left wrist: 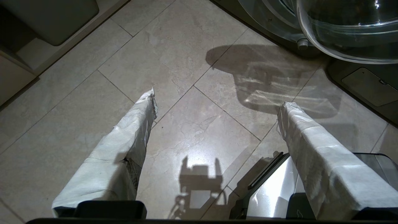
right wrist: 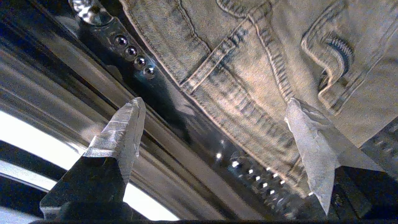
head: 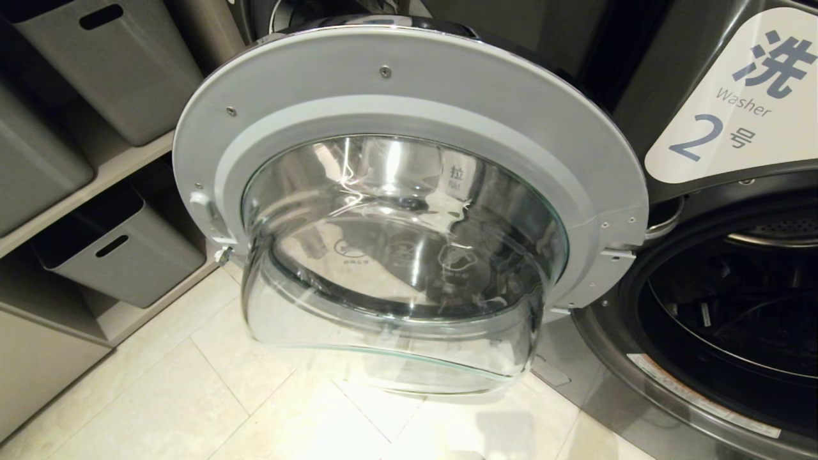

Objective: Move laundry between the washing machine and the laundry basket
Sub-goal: Pick a cloth and place it into the basket

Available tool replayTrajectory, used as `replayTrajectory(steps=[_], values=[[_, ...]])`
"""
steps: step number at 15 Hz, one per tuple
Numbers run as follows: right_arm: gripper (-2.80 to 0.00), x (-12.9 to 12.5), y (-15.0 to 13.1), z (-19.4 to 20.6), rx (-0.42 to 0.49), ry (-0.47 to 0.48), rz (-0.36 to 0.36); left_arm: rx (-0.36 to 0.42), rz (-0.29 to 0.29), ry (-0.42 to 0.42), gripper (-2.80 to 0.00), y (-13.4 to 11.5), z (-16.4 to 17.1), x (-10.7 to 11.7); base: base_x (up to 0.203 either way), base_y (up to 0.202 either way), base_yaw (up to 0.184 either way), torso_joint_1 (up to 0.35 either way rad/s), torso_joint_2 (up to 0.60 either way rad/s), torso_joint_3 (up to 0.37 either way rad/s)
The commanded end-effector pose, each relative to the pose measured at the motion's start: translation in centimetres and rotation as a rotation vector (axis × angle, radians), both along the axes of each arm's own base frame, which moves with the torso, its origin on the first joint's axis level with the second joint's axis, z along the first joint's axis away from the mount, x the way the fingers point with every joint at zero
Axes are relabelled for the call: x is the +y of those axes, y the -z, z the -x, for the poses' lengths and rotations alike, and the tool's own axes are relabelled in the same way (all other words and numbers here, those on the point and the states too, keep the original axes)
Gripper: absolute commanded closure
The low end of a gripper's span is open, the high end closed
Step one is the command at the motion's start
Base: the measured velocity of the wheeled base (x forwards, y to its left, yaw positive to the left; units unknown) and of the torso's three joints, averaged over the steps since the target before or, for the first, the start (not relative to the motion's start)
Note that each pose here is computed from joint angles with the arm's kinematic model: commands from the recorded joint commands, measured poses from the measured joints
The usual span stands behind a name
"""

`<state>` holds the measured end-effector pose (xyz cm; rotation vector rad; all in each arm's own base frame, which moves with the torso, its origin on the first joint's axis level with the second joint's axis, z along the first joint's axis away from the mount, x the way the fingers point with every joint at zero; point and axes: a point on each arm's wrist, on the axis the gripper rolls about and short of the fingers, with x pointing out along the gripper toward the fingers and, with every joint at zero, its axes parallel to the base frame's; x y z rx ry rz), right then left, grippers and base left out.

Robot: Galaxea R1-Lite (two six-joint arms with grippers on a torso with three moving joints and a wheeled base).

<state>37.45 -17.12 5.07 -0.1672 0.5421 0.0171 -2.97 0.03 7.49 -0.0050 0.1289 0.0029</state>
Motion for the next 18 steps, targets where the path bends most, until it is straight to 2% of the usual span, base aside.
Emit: replayTrajectory(steps=[1,3,5,6,8,10,12,15,18], values=[[-2.8,0.1,-1.1,0.0,-0.037,0.01,-0.008,0.0,0.0,-0.001,-2.8,0.0,0.0,0.0,0.0,0.0,0.0,0.0,0.0,0.0],[-2.8,0.3,-1.4,0.0,-0.045,0.017,-0.023,-0.001,0.0,-0.001,-2.8,0.0,0.0,0.0,0.0,0.0,0.0,0.0,0.0,0.0],[-2.8,0.3,0.0,-0.2,-0.016,0.023,-0.053,0.0,0.0,-0.001,-2.8,0.0,0.0,0.0,0.0,0.0,0.0,0.0,0.0,0.0],[-2.8,0.1,0.3,-0.8,-0.031,0.028,-0.056,-0.002,0.0,-0.001,-2.8,0.0,0.0,0.0,0.0,0.0,0.0,0.0,0.0,0.0],[-2.8,-0.6,0.0,-2.3,-0.103,0.037,-0.025,-0.001,0.0,-0.001,-2.8,0.0,0.0,0.0,0.0,0.0,0.0,0.0,0.0,0.0],[-2.8,-1.3,-0.3,-3.5,-0.159,0.089,0.036,0.0,0.0,-0.001,-2.8,0.0,0.0,0.0,0.0,0.0,0.0,0.0,0.0,0.0],[-2.8,-1.5,-0.7,-3.8,-0.177,0.102,0.056,-0.002,0.0,-0.001,-2.8,0.0,0.0,0.0,0.0,0.0,0.0,0.0,0.0,0.0],[-2.8,-1.6,-1.1,-3.9,-0.191,0.11,0.125,0.0,0.0,-0.001,-2.8,0.0,0.0,0.0,0.0,0.0,0.0,0.0,0.0,0.0],[-2.8,-1.7,-0.8,-3.8,-0.182,0.124,0.125,-0.001,0.0,-0.001,-2.8,0.0,0.0,0.0,0.0,0.0,0.0,0.0,0.0,0.0]])
